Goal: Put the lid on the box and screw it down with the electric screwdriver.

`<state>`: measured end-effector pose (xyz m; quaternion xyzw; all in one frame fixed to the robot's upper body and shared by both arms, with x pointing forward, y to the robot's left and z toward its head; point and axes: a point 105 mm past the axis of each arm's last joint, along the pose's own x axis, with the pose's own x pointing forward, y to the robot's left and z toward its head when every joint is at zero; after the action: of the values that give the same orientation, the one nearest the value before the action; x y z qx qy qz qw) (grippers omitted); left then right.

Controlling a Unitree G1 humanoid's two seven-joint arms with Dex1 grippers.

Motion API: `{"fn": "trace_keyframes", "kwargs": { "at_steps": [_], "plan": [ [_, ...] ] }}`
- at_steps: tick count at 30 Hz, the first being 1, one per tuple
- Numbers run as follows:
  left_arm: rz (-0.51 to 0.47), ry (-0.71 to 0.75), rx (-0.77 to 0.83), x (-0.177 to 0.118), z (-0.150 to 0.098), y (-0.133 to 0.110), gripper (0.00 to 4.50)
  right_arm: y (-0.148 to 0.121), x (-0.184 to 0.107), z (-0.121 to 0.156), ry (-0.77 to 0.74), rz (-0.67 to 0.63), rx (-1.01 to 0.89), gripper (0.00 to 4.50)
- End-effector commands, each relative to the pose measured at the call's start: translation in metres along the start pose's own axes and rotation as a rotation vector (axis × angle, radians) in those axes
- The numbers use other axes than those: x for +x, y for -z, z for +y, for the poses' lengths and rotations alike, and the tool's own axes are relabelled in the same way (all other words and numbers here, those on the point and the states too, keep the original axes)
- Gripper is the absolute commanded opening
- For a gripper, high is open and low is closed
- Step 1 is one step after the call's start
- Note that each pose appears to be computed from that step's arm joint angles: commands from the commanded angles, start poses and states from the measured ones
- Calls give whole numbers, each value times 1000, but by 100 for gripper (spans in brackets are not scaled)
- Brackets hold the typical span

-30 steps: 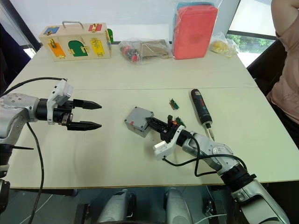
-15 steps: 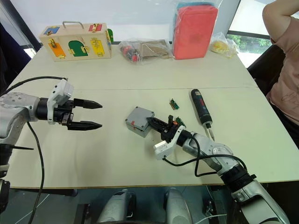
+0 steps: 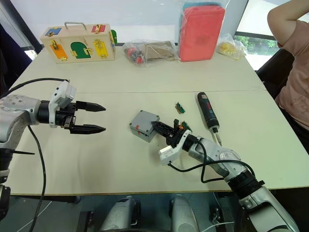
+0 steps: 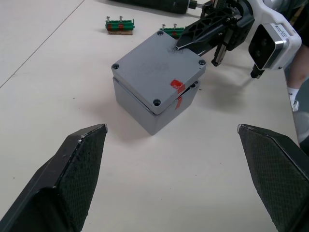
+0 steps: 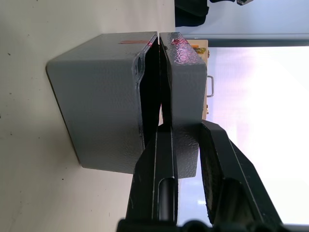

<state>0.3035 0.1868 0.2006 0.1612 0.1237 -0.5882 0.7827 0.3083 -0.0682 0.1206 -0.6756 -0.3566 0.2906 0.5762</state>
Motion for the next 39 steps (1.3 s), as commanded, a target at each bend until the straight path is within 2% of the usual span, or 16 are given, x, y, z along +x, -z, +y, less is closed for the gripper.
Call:
{"fn": "trace_keyframes", "kwargs": {
  "at_steps": [1,25,39],
  "plan": [
    [-23,-19,53,-6,1,-14,444,-2,7,-19,69,-21,-33,13],
    [-32,-25,57,-4,1,-15,444,6,1,-2,20,3,-25,13],
    [-34,-17,61,-1,3,-17,444,2,1,2,12,-6,-29,13]
  ]
}}
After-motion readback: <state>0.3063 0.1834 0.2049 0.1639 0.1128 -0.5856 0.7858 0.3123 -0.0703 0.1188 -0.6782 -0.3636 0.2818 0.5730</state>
